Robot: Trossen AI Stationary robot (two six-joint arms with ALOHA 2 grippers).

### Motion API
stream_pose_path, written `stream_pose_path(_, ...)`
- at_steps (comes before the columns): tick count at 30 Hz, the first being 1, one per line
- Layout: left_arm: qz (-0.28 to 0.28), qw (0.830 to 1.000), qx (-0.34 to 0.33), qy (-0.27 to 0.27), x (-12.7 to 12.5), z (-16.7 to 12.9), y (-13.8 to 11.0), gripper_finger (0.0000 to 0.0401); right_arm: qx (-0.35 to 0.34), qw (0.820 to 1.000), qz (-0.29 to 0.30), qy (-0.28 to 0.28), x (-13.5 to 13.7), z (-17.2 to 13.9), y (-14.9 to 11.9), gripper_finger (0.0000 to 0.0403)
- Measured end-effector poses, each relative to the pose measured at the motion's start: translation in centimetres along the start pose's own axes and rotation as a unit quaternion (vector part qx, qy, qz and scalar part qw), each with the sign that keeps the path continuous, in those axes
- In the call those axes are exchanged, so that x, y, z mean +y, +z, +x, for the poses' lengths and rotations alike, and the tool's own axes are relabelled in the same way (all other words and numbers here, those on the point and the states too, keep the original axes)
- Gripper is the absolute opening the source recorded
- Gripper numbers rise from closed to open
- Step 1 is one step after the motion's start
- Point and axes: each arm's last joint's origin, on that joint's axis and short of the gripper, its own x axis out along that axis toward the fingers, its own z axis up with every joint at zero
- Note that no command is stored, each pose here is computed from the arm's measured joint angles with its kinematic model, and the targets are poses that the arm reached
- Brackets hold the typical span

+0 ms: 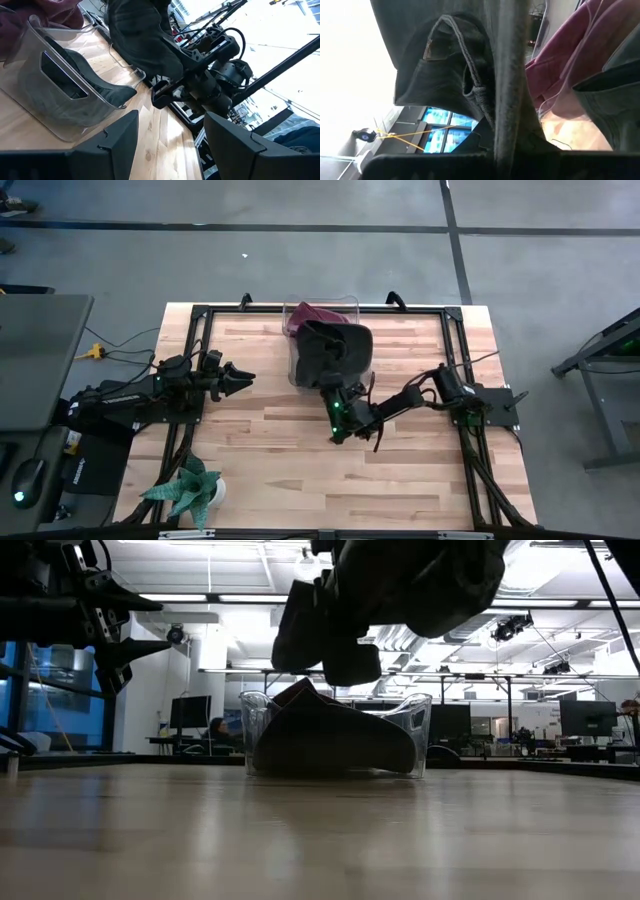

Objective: Pick & Place hat
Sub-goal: Put the black cap into the bottom transparent bin

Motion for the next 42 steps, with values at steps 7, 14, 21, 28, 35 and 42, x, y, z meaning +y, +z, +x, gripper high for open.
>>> stream_pose_path(7, 0.000, 1.000, 0.000, 0.000, 0.0, 0.0, 0.0, 0.0218, 0.017, 1.000, -0.022, 0.004, -0.4, -1.0, -0.3, 0.0005)
stream_pose_path(14, 0.000, 1.000, 0.000, 0.000, 0.0, 0.0, 0.0, 0.0218, 0.019, 0.998, -0.062, -0.004, -1.2, -2.3, -0.6, 0.0005)
stream_pose_path(21, 0.000, 1.000, 0.000, 0.000, 0.0, 0.0, 0.0, 0.0218, -0.002, 0.995, -0.100, -0.006, -0.7, -0.4, -1.5, 0.0005)
stream_pose_path(28, 0.000, 1.000, 0.000, 0.000, 0.0, 0.0, 0.0, 0.0218, -0.006, 0.991, -0.133, -0.006, -0.7, 0.2, -2.1, 0.0005)
stream_pose_path(35, 0.000, 1.000, 0.000, 0.000, 0.0, 0.0, 0.0, 0.0218, -0.004, 0.994, -0.113, 0.001, 0.3, 1.4, -2.8, 0.0005)
stream_pose_path(42, 0.000, 1.000, 0.000, 0.000, 0.0, 0.0, 0.0, 0.0218, 0.017, 0.995, -0.102, 0.012, 0.3, 1.2, -3.0, 0.0010)
